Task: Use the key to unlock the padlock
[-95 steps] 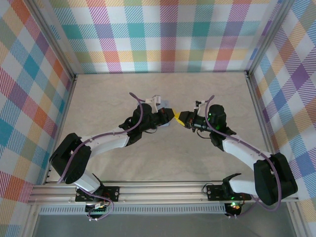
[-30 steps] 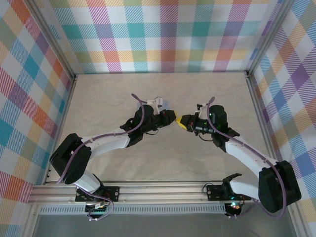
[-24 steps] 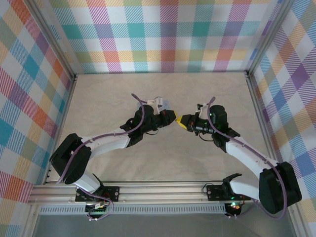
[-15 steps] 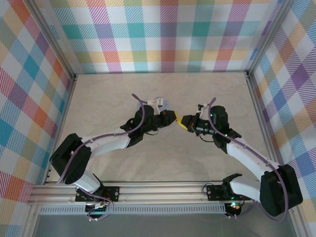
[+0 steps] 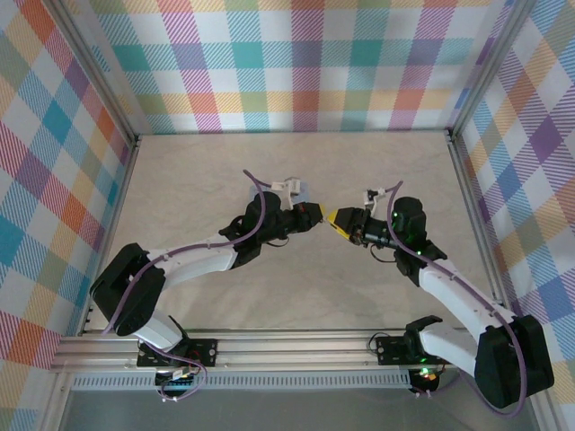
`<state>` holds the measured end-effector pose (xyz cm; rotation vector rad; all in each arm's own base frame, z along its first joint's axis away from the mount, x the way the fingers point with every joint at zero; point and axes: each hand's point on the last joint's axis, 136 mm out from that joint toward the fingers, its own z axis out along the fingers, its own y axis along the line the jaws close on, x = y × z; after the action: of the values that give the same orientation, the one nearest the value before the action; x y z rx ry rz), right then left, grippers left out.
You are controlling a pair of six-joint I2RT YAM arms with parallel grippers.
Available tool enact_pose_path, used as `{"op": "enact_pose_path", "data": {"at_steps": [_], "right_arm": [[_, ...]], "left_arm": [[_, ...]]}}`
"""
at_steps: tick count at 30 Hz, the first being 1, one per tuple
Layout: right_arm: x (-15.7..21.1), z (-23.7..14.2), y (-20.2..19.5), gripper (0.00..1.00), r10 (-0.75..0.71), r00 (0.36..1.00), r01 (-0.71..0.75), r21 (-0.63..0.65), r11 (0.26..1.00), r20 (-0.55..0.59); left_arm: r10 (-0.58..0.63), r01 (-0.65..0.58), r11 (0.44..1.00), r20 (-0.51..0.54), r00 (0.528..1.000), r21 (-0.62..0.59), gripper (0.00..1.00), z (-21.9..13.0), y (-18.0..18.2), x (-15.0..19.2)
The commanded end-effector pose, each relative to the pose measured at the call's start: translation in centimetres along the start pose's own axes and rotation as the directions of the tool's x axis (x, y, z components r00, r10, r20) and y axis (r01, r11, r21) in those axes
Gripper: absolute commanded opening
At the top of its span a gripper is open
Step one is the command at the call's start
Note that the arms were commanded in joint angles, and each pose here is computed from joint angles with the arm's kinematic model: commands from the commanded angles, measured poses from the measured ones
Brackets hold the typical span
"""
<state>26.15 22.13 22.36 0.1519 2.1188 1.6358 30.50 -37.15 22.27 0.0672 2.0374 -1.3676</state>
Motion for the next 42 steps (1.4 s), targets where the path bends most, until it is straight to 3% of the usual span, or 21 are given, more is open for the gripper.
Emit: {"op": "enact_pose_path", "data": {"at_steps": [1, 17, 42], "right_arm": [[-0.1, -0.3, 1.9, 0.42, -0.114, 0.993, 0.115, -0.090, 0.989, 0.010], [0.0, 0.0, 1.6, 0.37, -0.158, 0.987, 0.160, -0.134, 0.978, 0.026], [-0.1, 0.3, 1.7, 0.07, -0.134, 0.991, 0.134, -0.140, 0.981, 0.012]], "left_arm": [[0.047, -0.051, 0.992, 0.036, 0.998, 0.117, 0.00, -0.9, -4.1, -1.7], [0.021, -0.020, 0.983, 0.000, 1.000, 0.182, 0.00, -0.2, -5.4, -1.5], [-0.004, 0.006, 0.986, -0.015, 1.000, 0.164, 0.00, 0.7, -4.6, -1.1]]}}
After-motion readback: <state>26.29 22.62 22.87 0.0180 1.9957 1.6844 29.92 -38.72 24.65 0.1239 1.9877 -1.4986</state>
